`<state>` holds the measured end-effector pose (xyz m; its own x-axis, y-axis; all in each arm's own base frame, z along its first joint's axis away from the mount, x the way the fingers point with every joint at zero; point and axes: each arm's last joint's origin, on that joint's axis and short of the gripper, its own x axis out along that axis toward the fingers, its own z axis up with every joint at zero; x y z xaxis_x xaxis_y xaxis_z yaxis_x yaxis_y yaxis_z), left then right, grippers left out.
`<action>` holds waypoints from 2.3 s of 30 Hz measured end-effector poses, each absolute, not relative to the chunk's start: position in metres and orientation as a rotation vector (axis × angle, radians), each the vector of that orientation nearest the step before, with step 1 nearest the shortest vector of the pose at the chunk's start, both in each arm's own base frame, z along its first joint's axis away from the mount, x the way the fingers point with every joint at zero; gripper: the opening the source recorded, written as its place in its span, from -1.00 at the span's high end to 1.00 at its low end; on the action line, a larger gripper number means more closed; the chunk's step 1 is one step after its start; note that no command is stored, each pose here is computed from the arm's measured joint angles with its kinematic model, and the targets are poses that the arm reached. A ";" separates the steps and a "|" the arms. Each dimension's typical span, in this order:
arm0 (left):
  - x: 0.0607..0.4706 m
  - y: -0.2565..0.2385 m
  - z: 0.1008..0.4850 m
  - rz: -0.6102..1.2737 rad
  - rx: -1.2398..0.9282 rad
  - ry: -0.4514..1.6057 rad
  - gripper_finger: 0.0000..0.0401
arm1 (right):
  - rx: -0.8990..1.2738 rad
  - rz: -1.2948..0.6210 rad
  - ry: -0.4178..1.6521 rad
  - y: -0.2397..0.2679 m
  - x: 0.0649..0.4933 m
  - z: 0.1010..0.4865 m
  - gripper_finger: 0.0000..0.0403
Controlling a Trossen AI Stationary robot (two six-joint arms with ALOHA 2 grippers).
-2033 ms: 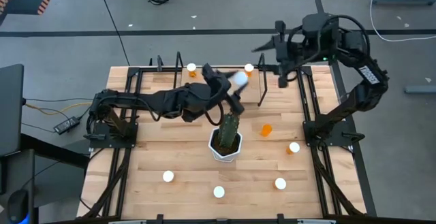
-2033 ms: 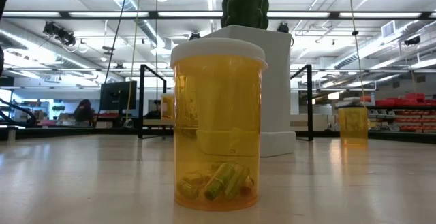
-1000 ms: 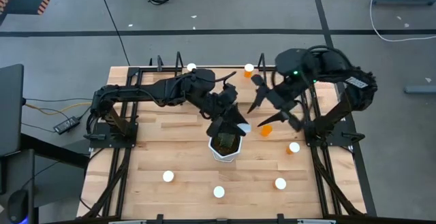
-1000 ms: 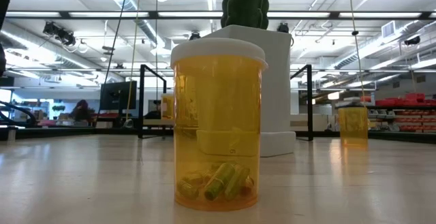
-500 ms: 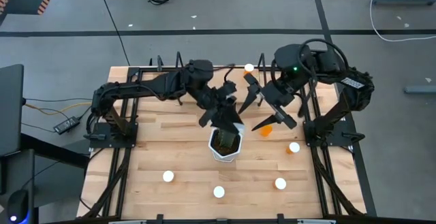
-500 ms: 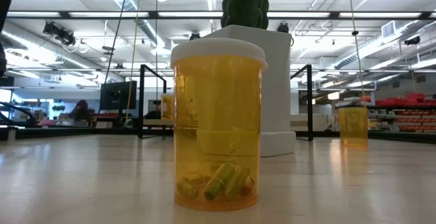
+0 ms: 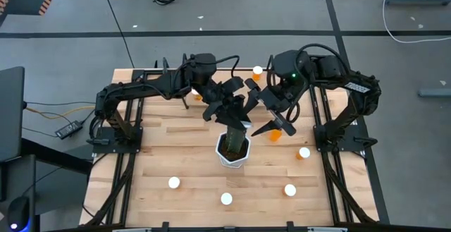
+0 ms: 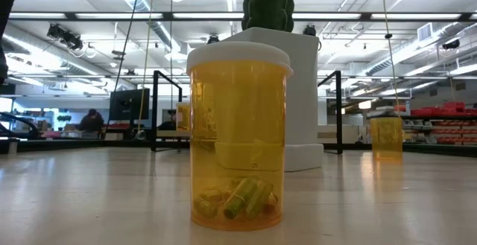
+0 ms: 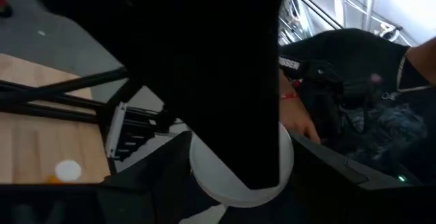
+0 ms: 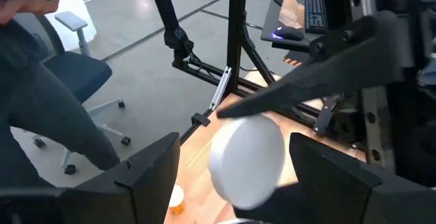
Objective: Pick and place medicine bottles onto shelf by color
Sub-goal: Put the orange medicine bottle on the shelf
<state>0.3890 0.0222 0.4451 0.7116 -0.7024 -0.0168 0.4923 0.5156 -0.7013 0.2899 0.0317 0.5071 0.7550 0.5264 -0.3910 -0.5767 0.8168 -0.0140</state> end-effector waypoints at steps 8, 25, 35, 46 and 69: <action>0.388 0.021 0.445 -0.778 -0.767 0.355 -0.13 | -0.143 0.606 0.359 0.032 0.295 0.507 -0.41; 0.387 0.025 0.445 -0.805 -0.816 0.396 -0.12 | -0.080 0.588 0.378 0.033 0.305 0.503 -0.41; 0.386 0.033 0.446 -0.781 -0.818 0.378 -0.13 | 0.000 0.504 0.419 0.031 0.302 0.503 -0.41; 0.385 0.054 0.448 -0.727 -0.837 0.337 -0.12 | -0.003 0.237 0.412 0.022 0.277 0.517 -0.31; 0.381 0.090 0.461 -0.533 -0.973 0.154 -0.10 | -0.058 -0.175 0.395 0.010 0.266 0.523 0.23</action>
<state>0.3807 0.0897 0.4607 0.8613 -0.4961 0.1097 0.3613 0.4464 -0.8187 0.2658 0.0097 0.5230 0.9084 -0.1805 -0.3772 0.1580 0.9833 -0.0900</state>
